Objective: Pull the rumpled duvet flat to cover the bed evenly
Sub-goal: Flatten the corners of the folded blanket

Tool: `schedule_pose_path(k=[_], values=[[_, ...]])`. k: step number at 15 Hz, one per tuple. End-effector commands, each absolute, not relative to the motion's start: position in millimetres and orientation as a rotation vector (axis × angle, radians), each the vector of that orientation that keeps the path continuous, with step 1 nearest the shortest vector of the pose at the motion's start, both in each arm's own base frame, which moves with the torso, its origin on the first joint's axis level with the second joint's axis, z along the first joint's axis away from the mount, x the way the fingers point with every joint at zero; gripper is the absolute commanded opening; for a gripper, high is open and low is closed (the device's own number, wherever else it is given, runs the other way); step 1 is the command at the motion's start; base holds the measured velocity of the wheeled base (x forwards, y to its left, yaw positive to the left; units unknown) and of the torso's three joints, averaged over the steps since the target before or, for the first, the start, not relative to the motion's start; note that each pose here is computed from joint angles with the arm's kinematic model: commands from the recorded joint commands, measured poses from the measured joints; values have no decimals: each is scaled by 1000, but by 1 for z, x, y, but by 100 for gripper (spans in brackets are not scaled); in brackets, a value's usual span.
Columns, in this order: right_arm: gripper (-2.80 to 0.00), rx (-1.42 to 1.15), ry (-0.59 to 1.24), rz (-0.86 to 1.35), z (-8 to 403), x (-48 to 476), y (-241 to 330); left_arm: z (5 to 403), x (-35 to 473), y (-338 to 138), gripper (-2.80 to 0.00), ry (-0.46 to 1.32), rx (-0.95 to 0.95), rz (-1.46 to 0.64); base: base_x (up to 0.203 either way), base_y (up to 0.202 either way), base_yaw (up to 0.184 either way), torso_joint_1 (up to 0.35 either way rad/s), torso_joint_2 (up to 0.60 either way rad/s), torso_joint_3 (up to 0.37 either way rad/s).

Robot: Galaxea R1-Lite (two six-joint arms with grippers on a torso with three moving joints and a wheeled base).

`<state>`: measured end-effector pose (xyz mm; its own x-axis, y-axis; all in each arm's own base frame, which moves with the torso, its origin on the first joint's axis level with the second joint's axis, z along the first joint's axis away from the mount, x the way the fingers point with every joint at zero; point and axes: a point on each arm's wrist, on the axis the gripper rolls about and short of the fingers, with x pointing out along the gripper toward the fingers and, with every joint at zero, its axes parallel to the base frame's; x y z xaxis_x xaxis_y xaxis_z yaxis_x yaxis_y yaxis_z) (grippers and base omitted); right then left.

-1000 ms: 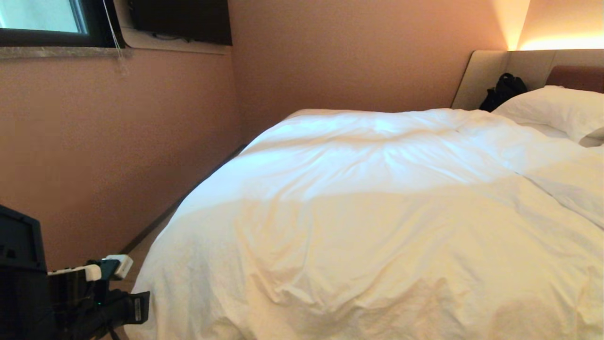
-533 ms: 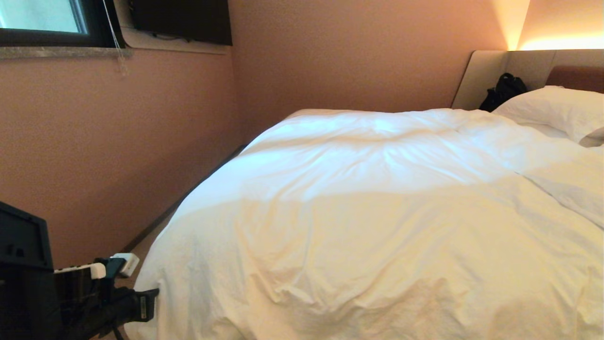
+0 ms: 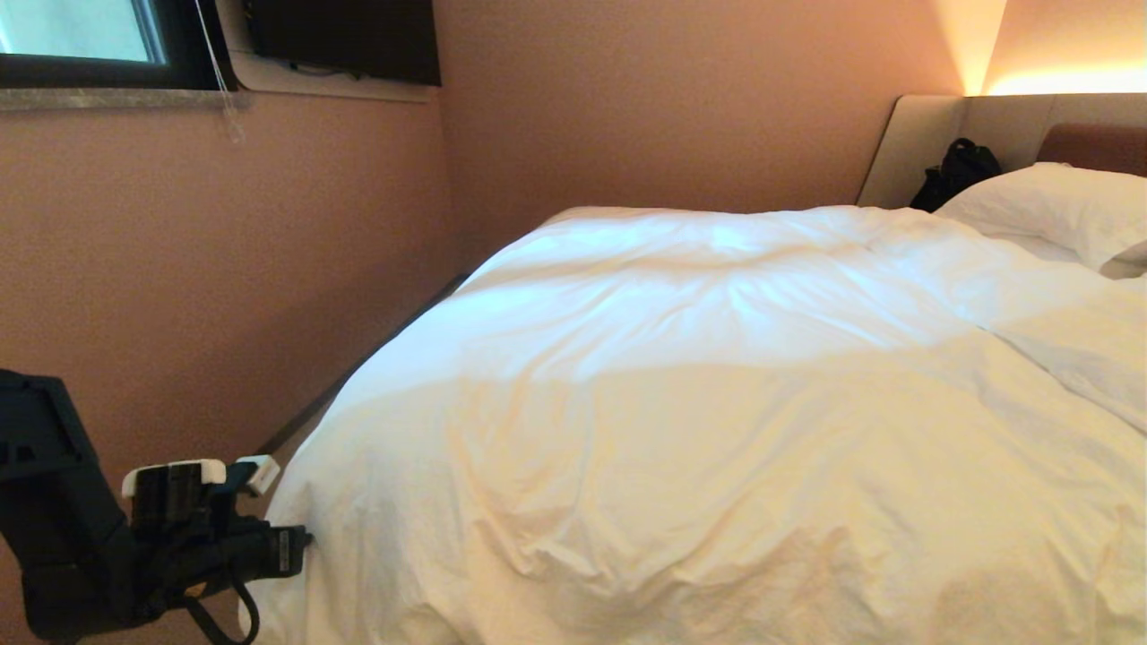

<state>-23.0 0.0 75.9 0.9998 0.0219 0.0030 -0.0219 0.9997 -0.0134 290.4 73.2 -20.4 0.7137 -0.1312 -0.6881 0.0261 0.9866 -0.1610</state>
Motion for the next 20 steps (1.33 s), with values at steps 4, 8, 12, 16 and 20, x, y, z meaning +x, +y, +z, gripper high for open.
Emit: schedule_pose_path(k=[4, 8, 12, 16, 20], values=[[-280, -14, -2, 23, 76, -23, 0, -3, 314, 79, -280, 806, -175, -127, 0, 0, 0, 0, 0, 0], [-280, -14, -2, 23, 76, -23, 0, 13, 305, 79, -280, 854, -227, -175, 0, 0, 0, 0, 0, 0], [-280, -14, -2, 23, 76, -23, 0, 12, 302, 82, 0, 861, -192, -184, 0, 0, 0, 0, 0, 0], [-280, -14, -2, 23, 76, -23, 0, 12, 288, 98, 0, 820, -139, -269, 0, 0, 0, 0, 0, 0], [-280, -14, -2, 23, 76, -23, 0, 8, 274, 110, 0, 748, -57, -428, 0, 0, 0, 0, 0, 0]])
